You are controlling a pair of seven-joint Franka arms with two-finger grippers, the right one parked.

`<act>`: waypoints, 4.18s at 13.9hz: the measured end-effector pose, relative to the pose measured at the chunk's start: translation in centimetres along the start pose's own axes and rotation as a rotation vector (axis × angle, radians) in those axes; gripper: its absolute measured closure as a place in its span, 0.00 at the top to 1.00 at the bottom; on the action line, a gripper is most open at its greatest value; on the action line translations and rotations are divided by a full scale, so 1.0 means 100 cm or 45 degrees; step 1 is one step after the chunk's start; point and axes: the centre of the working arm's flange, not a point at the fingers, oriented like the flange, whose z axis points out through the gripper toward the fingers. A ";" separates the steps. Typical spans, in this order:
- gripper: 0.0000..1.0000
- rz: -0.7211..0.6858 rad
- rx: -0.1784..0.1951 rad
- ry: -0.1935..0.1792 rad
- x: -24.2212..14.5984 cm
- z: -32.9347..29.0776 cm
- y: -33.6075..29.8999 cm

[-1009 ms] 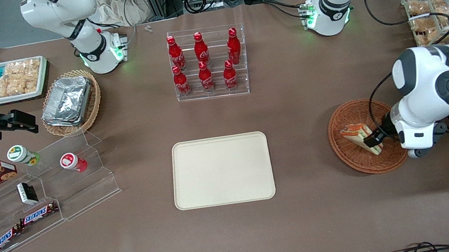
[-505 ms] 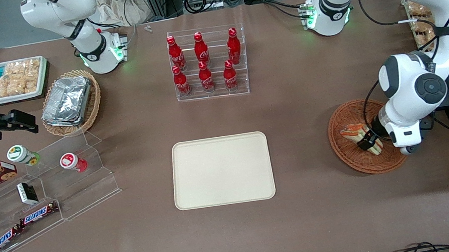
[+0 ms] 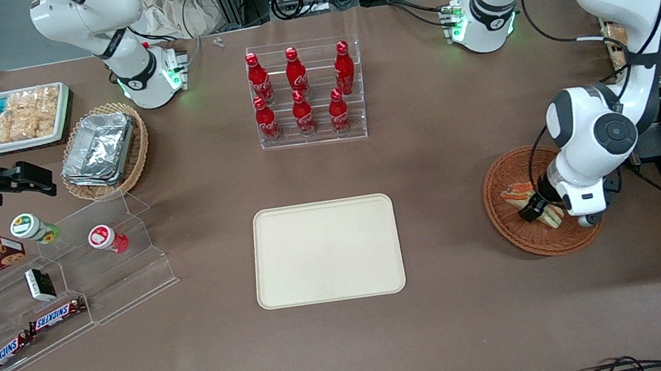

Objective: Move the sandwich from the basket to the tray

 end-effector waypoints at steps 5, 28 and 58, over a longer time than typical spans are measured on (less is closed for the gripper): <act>0.49 -0.006 0.021 -0.012 0.003 -0.008 -0.001; 0.16 0.934 -0.099 -0.094 -0.228 -0.150 0.235; 1.00 0.990 0.111 -0.140 -0.124 -0.186 0.199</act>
